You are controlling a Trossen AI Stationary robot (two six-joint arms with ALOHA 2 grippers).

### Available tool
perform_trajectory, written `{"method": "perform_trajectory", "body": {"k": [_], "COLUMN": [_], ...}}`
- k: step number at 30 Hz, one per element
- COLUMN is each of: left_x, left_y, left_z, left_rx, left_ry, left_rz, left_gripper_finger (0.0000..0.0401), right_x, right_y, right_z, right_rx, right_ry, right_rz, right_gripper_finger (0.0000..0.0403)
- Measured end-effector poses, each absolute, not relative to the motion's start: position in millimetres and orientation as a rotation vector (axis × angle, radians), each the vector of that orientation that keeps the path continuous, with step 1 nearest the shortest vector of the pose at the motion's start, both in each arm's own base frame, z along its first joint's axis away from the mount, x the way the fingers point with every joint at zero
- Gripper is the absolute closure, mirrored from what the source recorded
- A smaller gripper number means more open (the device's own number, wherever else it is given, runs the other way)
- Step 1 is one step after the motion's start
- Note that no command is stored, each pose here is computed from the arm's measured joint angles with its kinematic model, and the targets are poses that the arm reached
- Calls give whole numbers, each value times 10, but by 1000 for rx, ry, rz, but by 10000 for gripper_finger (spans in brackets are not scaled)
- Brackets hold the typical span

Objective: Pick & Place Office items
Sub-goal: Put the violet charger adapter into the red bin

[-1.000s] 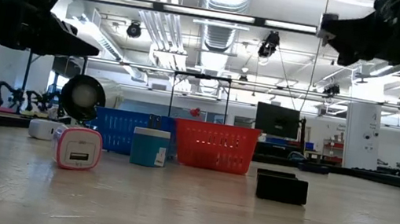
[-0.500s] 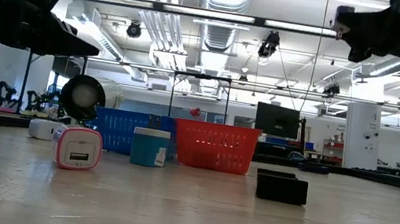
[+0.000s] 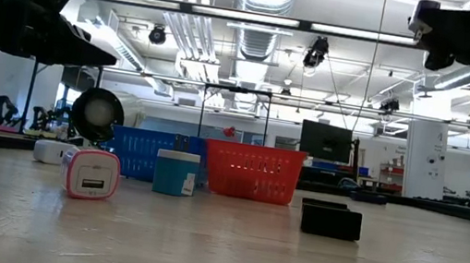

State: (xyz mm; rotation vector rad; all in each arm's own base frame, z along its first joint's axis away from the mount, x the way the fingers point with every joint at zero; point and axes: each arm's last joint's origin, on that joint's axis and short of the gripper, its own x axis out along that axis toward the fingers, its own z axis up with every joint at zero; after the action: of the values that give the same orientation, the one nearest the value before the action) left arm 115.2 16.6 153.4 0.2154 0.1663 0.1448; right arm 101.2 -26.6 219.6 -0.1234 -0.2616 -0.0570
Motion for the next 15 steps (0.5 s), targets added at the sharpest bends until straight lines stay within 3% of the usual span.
{"method": "perform_trajectory", "body": {"k": [15], "left_x": [1152], "left_y": [166], "left_z": [1534], "left_rx": [215], "left_ry": [166], "left_rz": [145], "left_gripper_finger": [398], "right_x": [988], "right_y": [-264], "right_z": [2164], "right_rx": [-132], "right_ry": [-250], "right_rz": [-79], "right_gripper_finger": [273]}}
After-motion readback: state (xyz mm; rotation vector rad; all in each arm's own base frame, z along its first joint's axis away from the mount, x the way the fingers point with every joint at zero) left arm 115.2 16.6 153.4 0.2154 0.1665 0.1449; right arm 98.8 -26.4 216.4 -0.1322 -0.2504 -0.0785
